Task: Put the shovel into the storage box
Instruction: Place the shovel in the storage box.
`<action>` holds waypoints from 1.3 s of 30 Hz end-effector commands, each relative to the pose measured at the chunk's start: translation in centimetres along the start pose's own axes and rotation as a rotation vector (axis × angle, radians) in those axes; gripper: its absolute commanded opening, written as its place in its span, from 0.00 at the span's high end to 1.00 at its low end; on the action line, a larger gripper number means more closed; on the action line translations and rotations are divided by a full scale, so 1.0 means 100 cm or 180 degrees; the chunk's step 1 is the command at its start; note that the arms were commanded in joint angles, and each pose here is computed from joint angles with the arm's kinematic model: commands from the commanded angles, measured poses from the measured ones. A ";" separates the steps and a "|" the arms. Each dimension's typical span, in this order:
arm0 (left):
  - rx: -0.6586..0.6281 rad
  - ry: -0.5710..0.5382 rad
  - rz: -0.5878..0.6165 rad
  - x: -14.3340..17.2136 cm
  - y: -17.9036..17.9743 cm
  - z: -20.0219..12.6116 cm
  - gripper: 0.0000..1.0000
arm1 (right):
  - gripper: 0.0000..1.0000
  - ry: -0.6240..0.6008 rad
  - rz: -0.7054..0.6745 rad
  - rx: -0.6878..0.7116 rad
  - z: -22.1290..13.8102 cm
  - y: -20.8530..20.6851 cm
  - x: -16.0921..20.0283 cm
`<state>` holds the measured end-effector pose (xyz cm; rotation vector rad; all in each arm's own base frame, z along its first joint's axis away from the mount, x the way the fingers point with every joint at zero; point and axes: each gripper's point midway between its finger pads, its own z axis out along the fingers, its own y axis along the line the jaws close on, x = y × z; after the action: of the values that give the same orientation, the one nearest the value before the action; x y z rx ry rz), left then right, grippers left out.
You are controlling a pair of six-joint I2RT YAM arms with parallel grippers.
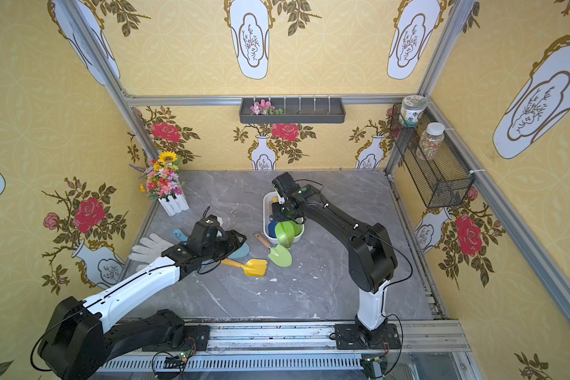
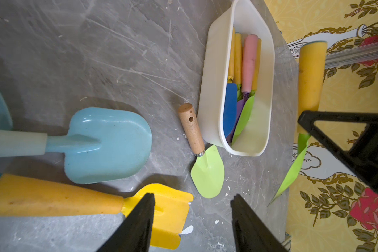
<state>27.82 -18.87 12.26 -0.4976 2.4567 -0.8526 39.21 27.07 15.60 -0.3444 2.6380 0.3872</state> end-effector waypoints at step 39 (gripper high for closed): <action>0.0113 0.0084 0.0028 0.004 -0.006 0.005 0.40 | 0.83 -0.0084 0.0391 0.0436 0.073 -0.078 -0.053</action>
<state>27.58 -19.51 11.84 -0.4812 2.4782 -0.8867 48.33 23.09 10.12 -0.1382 2.6728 0.2496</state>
